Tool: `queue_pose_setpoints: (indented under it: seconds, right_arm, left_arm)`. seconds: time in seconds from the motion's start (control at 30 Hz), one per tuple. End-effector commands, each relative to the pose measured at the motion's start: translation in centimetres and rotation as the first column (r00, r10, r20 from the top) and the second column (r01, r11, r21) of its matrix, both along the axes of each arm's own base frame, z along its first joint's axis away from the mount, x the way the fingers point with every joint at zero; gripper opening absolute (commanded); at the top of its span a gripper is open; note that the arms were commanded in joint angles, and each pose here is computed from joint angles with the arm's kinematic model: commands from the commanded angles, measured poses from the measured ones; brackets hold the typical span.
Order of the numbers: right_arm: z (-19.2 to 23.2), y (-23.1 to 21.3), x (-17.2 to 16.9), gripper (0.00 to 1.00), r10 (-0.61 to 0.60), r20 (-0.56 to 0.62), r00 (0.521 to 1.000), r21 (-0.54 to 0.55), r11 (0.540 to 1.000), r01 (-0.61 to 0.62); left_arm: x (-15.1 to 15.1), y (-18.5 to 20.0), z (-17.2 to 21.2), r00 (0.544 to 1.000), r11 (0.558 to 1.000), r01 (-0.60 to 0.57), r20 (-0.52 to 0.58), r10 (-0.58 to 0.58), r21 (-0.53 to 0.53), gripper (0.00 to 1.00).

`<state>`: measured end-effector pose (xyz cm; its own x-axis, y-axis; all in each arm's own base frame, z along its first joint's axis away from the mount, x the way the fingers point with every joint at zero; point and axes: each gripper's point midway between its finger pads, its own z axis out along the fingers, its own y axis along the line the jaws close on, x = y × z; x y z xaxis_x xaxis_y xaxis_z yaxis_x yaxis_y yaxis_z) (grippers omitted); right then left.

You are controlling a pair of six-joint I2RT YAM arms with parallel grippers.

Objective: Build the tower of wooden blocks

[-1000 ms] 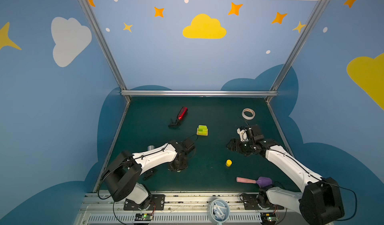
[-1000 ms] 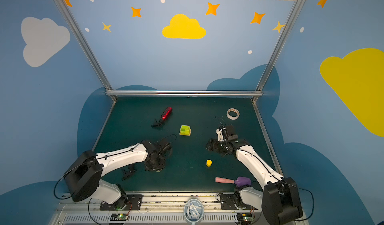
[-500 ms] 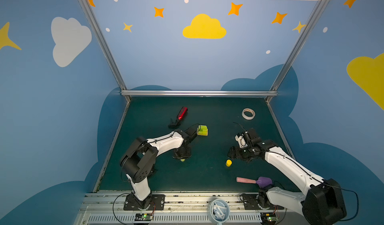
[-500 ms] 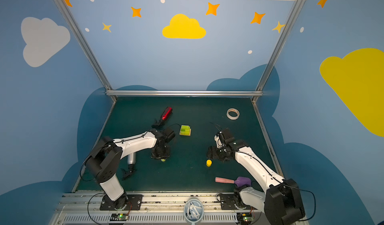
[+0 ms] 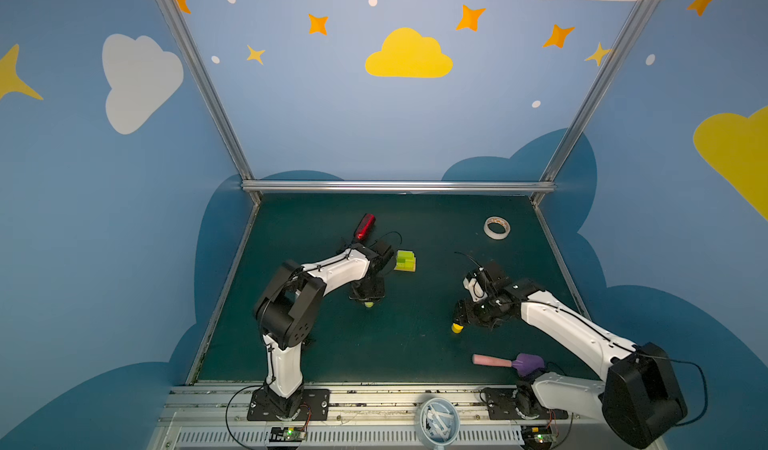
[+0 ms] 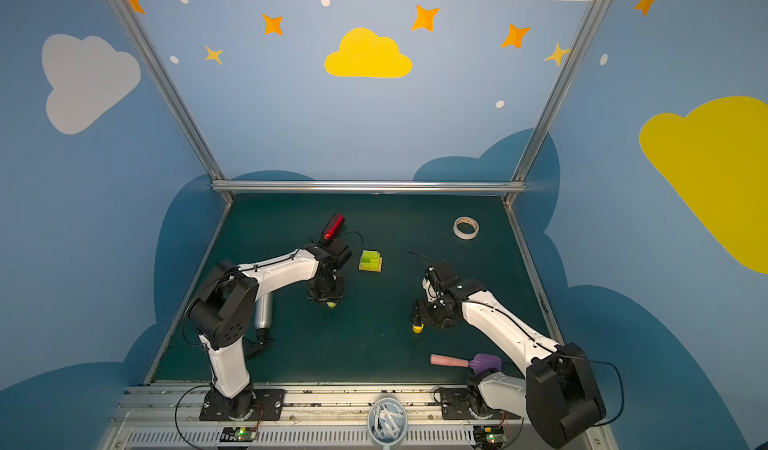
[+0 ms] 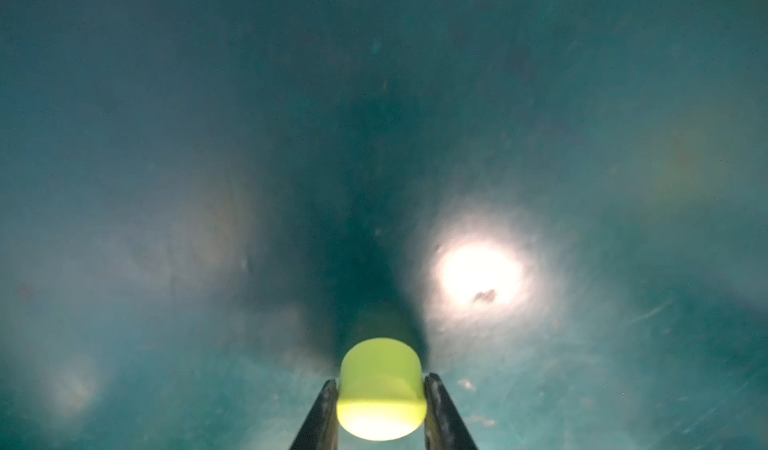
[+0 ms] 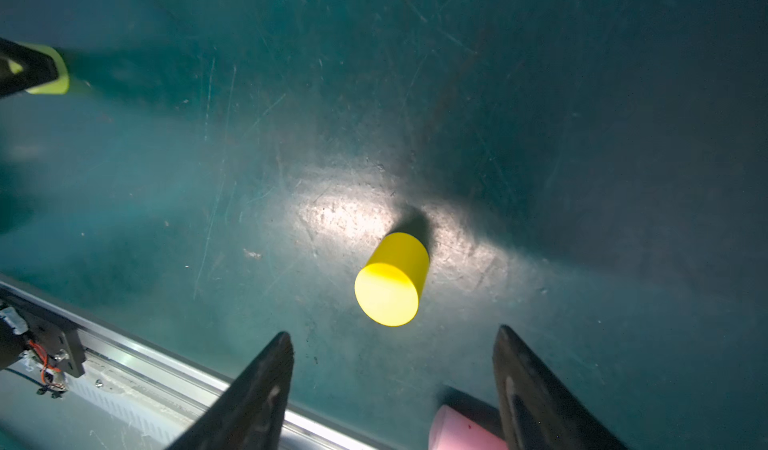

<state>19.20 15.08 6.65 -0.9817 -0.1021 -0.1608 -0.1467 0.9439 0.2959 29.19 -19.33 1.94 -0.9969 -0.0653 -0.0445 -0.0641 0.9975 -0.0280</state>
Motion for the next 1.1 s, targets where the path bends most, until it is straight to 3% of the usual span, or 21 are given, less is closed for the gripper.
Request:
queue_pose_setpoints:
  seconds: [0.0,0.3,0.67,1.07]
  right_arm:
    - [-0.8,-0.4,-0.5,0.74,-0.005,-0.029,1.000,-0.045,0.999,0.004]
    - [-1.1,0.0,0.0,0.66,0.013,-0.033,0.999,-0.088,0.996,-0.016]
    - [-1.9,-0.1,-0.2,0.57,0.066,-0.049,0.997,-0.250,0.965,-0.077]
    - [-2.7,0.9,0.1,0.45,0.084,-0.056,0.995,-0.268,0.959,-0.096]
  left_arm:
    - [0.3,0.4,-1.3,1.000,1.000,0.013,-0.019,-0.012,0.021,0.38]
    - [1.3,-0.2,0.3,1.000,1.000,0.020,0.021,-0.020,-0.007,0.59]
    - [1.7,-0.3,4.8,0.994,0.999,0.028,0.107,-0.022,-0.047,0.60]
    - [1.3,0.3,7.9,0.985,0.997,0.027,0.174,-0.014,-0.071,0.60]
